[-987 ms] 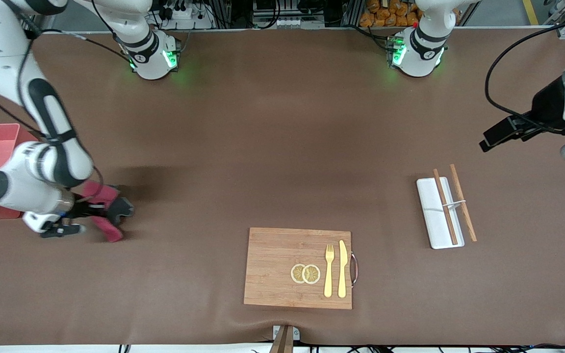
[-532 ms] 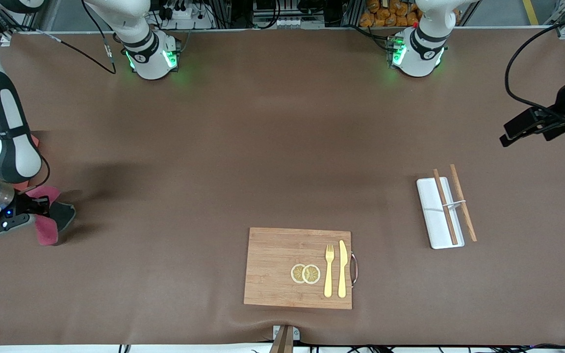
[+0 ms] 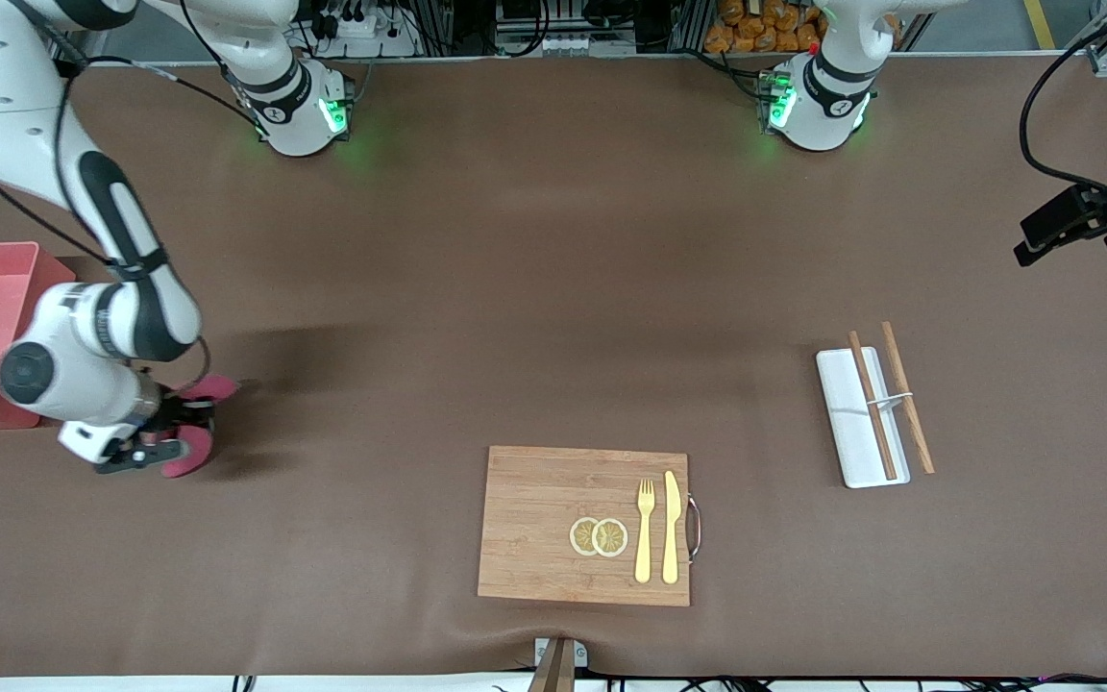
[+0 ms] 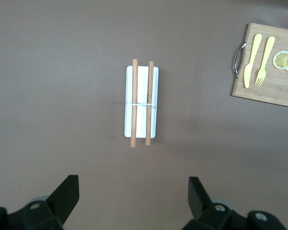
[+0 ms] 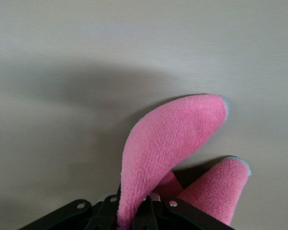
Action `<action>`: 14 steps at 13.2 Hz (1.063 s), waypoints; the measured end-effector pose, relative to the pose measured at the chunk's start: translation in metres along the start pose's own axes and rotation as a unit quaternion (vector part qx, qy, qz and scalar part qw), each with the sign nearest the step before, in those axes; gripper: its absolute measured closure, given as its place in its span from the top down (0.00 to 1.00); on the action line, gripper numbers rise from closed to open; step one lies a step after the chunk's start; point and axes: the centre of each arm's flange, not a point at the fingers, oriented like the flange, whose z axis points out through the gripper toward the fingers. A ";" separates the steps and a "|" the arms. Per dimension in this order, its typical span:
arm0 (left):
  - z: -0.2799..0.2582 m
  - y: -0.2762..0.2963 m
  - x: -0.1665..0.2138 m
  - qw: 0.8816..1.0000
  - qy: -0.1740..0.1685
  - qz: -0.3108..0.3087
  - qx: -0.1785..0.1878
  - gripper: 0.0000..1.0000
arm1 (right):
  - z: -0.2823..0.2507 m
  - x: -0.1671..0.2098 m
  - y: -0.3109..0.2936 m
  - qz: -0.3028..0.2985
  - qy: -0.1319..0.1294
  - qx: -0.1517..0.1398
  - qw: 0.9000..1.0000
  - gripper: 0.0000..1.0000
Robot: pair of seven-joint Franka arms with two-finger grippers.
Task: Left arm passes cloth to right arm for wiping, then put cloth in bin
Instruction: 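Wipe the table surface with the cloth held in the right gripper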
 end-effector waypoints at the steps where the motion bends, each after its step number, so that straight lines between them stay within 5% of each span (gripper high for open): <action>1: -0.001 0.000 -0.002 1.000 0.000 0.000 0.000 1.00 | 0.000 0.004 -0.029 0.022 -0.008 0.002 1.000 0.04; 7: 0.009 0.006 -0.007 1.000 -0.006 0.011 0.029 1.00 | -0.013 0.011 -0.190 0.143 -0.041 0.066 0.987 0.04; 14: 0.015 0.004 -0.025 0.999 0.001 0.014 0.031 1.00 | -0.084 0.023 -0.271 0.233 -0.040 0.073 0.969 0.04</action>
